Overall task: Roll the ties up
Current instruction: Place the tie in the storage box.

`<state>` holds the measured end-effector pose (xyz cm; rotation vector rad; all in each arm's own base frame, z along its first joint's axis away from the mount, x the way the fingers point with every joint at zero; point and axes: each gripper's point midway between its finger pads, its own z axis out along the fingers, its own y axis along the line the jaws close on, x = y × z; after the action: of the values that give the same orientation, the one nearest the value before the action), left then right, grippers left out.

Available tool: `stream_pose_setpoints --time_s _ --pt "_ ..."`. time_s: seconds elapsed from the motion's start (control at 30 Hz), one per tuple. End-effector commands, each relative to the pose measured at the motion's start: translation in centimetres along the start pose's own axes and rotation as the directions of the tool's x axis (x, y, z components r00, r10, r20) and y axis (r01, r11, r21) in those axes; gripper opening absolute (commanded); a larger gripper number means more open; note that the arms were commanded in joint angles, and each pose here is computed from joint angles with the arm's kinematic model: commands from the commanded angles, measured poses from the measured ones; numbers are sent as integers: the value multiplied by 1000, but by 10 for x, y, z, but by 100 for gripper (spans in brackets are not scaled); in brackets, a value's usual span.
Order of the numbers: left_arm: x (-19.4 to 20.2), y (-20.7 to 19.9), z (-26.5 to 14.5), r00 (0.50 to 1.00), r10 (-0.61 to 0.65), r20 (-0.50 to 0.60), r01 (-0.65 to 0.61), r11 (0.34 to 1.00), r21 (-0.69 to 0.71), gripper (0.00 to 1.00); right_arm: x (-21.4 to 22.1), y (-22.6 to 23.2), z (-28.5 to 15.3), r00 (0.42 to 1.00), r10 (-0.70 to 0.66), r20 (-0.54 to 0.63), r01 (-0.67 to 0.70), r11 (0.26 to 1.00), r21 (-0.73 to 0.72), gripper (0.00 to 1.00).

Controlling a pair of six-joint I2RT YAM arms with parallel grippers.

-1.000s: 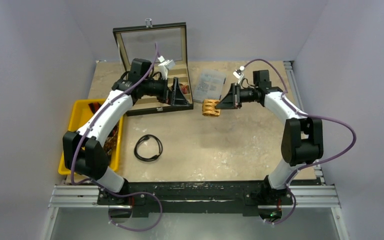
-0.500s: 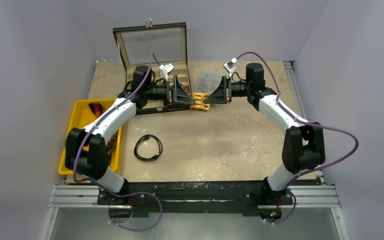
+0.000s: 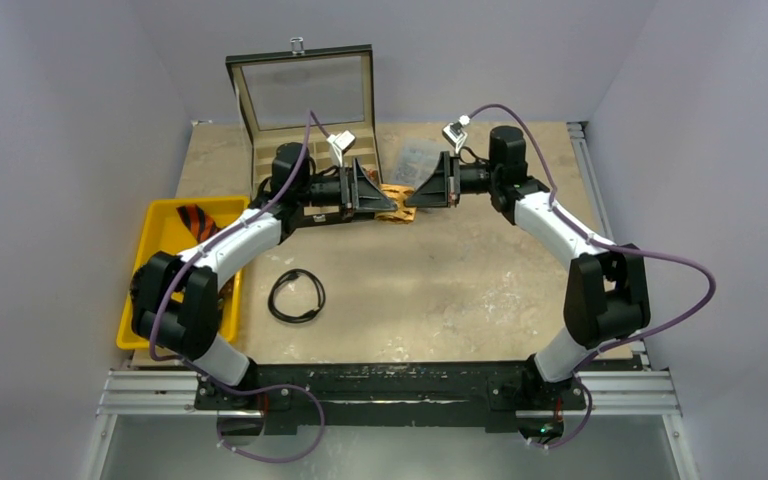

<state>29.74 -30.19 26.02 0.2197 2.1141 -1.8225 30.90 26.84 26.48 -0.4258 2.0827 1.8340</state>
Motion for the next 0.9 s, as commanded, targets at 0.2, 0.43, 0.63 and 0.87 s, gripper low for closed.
stream_pose_setpoints --time_s 0.2,0.43,0.63,0.87 --pt "-12 -23 3 997 65 33 -67 994 84 70 1 16 3 999 -45 -13 45 998 -48 0" --pt "-13 -21 6 998 57 37 -60 995 85 74 1 15 4 999 -37 -13 36 998 -50 0" --pt "-13 -21 8 998 59 35 -61 995 84 64 2 18 6 999 -37 -16 36 998 -59 0" --pt "-13 -22 4 996 69 49 -73 994 79 21 5 15 7 999 -27 -17 26 998 -54 0"
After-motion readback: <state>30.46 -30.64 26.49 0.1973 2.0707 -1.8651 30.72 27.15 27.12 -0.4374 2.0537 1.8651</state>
